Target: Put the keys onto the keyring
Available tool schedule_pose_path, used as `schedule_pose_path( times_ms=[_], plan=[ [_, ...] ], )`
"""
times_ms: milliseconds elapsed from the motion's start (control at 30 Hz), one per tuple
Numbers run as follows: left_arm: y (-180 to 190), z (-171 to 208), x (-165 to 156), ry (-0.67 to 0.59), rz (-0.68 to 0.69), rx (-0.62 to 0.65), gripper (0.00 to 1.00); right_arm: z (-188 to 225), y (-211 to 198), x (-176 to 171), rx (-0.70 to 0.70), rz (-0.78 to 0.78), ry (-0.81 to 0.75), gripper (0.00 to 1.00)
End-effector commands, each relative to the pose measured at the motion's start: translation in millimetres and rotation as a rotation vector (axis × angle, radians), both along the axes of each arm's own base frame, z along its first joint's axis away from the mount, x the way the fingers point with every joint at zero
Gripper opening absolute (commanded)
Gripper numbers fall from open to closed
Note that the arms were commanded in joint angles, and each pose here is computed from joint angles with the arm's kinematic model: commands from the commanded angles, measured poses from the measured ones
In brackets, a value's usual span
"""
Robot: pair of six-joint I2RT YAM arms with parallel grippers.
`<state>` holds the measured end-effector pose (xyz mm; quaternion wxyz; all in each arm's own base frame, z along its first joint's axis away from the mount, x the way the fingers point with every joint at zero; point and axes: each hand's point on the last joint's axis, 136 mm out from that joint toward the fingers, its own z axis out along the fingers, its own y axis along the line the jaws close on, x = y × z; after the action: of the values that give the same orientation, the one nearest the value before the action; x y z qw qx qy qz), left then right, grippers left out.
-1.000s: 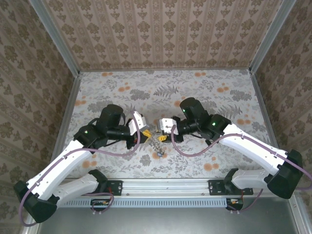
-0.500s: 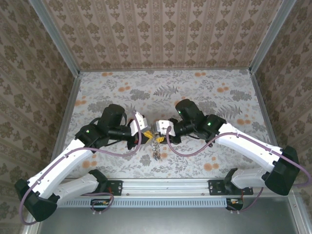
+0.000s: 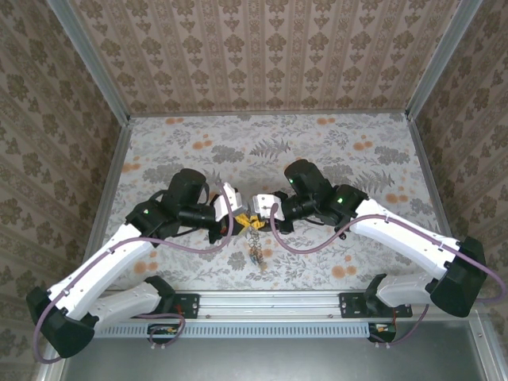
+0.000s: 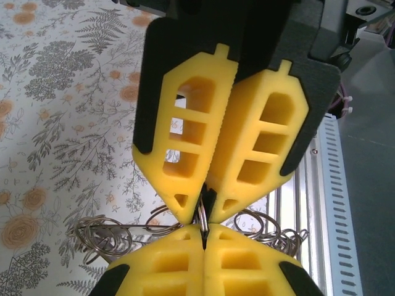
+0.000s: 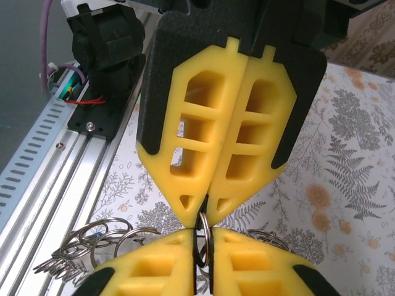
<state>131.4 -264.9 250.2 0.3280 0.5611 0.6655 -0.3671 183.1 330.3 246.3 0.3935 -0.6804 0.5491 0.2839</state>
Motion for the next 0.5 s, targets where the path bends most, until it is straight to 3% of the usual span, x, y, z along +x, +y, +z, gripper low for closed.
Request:
schedule_pose_path(
  times_ms=[0,33,133,267,467],
  plan=[
    [-4.9,23.5,-3.6,-0.059,-0.043,-0.058,0.0,7.5,3.9,-5.5,0.009,0.032,0.005,0.07],
    [-4.6,22.9,-2.9,-0.06,-0.039,-0.056,0.0,6.8,3.3,-6.0,0.008,0.033,0.006,0.0],
    [-2.1,21.1,1.1,-0.068,-0.003,-0.053,0.0,9.5,4.0,-10.1,0.04,0.039,0.028,0.0],
    [1.4,19.6,-2.3,-0.093,0.018,-0.112,0.3,28.4,9.8,-5.4,0.185,-0.01,0.063,0.0],
    [14.2,19.2,-3.6,-0.169,0.089,-0.19,0.39,53.5,13.9,0.7,0.387,-0.05,0.132,0.0]
  ],
)
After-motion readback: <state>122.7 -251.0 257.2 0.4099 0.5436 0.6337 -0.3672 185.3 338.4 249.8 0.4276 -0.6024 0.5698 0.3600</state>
